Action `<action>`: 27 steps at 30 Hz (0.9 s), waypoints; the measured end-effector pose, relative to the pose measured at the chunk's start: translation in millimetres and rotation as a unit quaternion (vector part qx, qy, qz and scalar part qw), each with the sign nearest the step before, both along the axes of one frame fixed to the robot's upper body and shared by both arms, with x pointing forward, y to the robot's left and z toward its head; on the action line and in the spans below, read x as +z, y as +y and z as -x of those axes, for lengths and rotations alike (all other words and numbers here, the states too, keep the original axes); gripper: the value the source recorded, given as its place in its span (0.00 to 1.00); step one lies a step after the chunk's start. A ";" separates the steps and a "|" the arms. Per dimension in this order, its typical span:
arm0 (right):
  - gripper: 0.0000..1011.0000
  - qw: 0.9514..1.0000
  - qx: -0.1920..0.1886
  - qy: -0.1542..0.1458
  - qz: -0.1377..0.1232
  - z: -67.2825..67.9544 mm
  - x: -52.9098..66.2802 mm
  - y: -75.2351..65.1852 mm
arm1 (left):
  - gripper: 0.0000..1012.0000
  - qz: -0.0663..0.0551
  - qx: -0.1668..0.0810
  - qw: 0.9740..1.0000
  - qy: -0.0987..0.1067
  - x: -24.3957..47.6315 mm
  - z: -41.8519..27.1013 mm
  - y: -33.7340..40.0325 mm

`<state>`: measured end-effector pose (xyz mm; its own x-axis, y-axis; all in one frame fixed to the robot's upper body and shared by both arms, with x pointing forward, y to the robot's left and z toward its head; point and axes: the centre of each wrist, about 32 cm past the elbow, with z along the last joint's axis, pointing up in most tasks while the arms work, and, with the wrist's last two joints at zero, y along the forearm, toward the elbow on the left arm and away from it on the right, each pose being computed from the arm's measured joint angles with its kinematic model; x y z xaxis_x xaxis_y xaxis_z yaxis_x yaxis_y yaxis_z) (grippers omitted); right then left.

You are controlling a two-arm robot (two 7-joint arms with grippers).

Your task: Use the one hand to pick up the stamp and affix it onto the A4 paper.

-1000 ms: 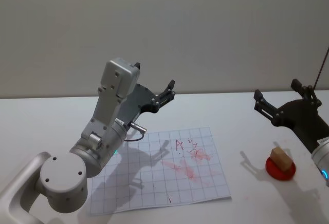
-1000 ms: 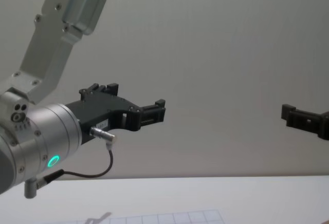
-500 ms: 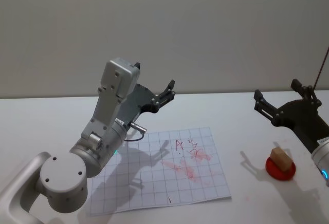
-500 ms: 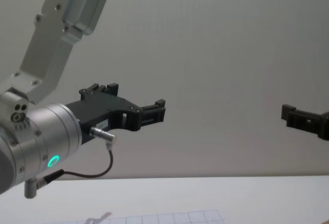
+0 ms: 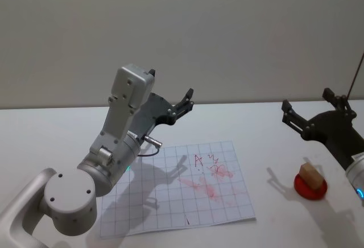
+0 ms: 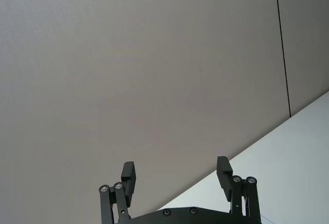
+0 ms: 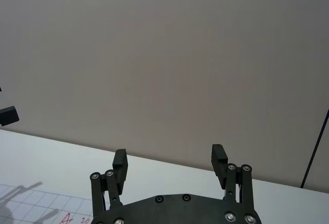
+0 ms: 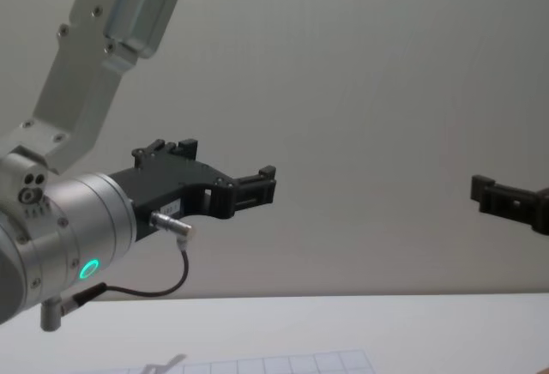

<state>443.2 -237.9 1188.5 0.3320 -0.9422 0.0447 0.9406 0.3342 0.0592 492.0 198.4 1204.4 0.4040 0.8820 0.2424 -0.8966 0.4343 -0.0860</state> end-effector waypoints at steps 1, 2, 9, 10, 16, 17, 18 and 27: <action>0.99 1.000 -0.001 0.001 0.001 0.6 -0.3 -1.4 | 0.99 0.000 0.000 1.000 0.000 0.0 0.0 0.0; 0.99 1.000 -0.001 0.002 0.001 1.0 -0.5 -2.1 | 0.99 0.000 0.000 1.000 0.000 0.0 0.0 0.0; 0.99 1.000 -0.006 0.018 0.007 12.6 -2.6 -18.5 | 0.99 0.000 0.000 1.000 0.000 0.0 0.0 0.0; 0.99 1.000 -0.009 0.025 0.010 16.6 -3.9 -23.4 | 0.99 0.000 0.000 1.000 0.000 0.0 0.0 0.0; 0.99 0.998 -0.014 0.053 0.017 29.5 -8.6 -37.9 | 0.99 0.000 0.000 1.000 0.000 0.0 0.0 0.0; 0.99 0.998 -0.015 0.062 0.020 32.5 -9.9 -41.4 | 0.99 0.000 0.000 1.000 0.000 0.0 0.0 0.0; 0.99 0.997 -0.016 0.067 0.022 34.3 -10.8 -43.5 | 0.99 0.000 0.000 1.000 0.000 0.0 0.0 0.0; 0.99 0.992 -0.009 0.114 0.044 40.7 -18.8 -56.1 | 0.99 0.000 0.000 1.000 0.000 0.0 0.0 0.0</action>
